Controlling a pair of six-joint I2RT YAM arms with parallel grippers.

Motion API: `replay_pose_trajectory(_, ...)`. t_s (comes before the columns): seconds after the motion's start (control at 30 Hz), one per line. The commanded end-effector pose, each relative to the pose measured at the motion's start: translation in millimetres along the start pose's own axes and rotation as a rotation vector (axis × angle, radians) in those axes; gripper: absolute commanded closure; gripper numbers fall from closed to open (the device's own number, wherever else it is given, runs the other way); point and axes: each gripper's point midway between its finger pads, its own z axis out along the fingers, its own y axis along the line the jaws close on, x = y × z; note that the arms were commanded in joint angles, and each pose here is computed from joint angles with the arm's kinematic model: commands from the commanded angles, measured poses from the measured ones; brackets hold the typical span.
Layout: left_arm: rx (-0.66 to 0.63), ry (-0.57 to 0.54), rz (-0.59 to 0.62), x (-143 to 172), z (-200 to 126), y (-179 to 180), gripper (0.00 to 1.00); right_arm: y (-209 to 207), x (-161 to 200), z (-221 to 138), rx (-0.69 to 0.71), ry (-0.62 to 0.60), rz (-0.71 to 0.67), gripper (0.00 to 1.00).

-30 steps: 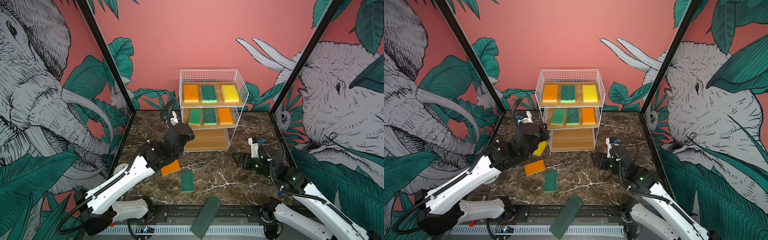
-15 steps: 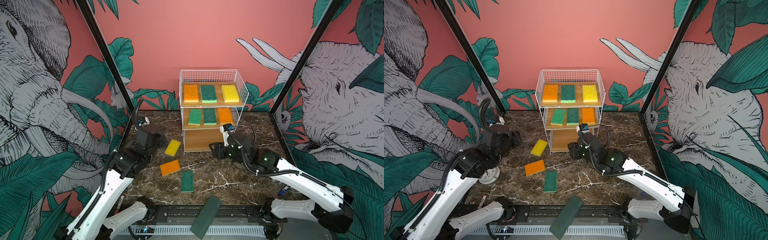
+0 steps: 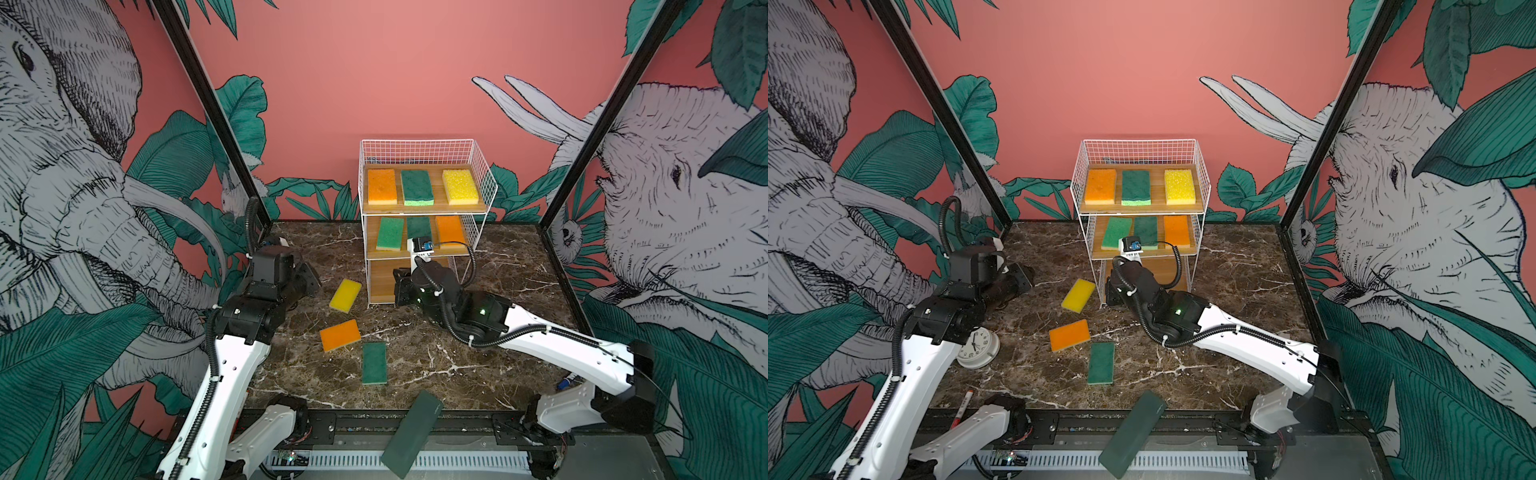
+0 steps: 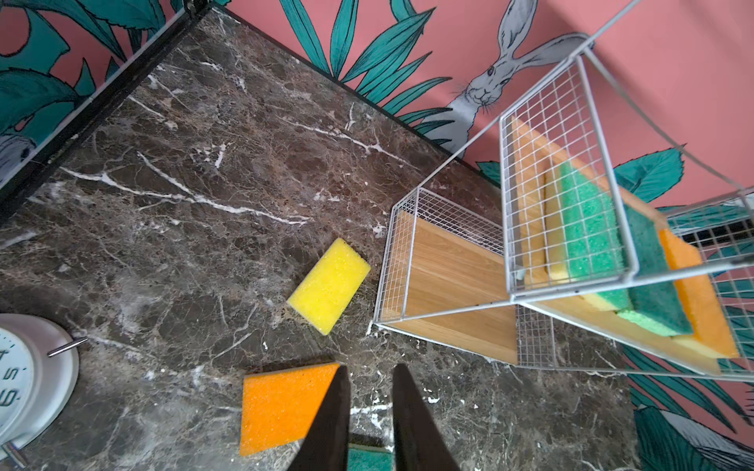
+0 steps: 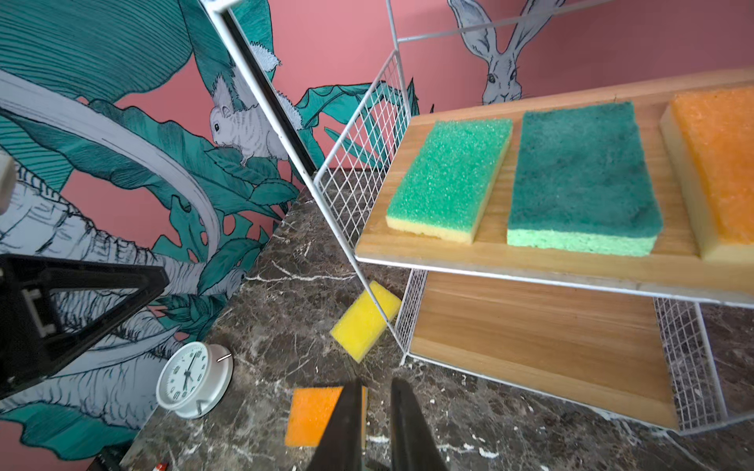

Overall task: Arrange cleaning sponges on a shelf
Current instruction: Move the cleaning sponge to the shelf.

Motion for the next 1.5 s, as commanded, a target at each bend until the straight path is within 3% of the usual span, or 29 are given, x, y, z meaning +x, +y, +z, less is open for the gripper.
replay_pose_trajectory(0.0,0.085,0.024,-0.010,-0.8,8.6,-10.7,0.79,4.0,-31.5,-1.3,0.036,-0.115,0.018,0.85)
replay_pose_trajectory(0.53,0.123,0.029,-0.052,-4.3,32.3,-10.1,0.79,-11.7,-48.4,36.5,0.105,-0.178,0.059,0.88)
replay_pose_trajectory(1.47,0.182,0.032,-0.077,-5.7,49.9,-12.9,0.81,-21.6,-40.9,95.7,0.233,-0.156,-0.040,0.88)
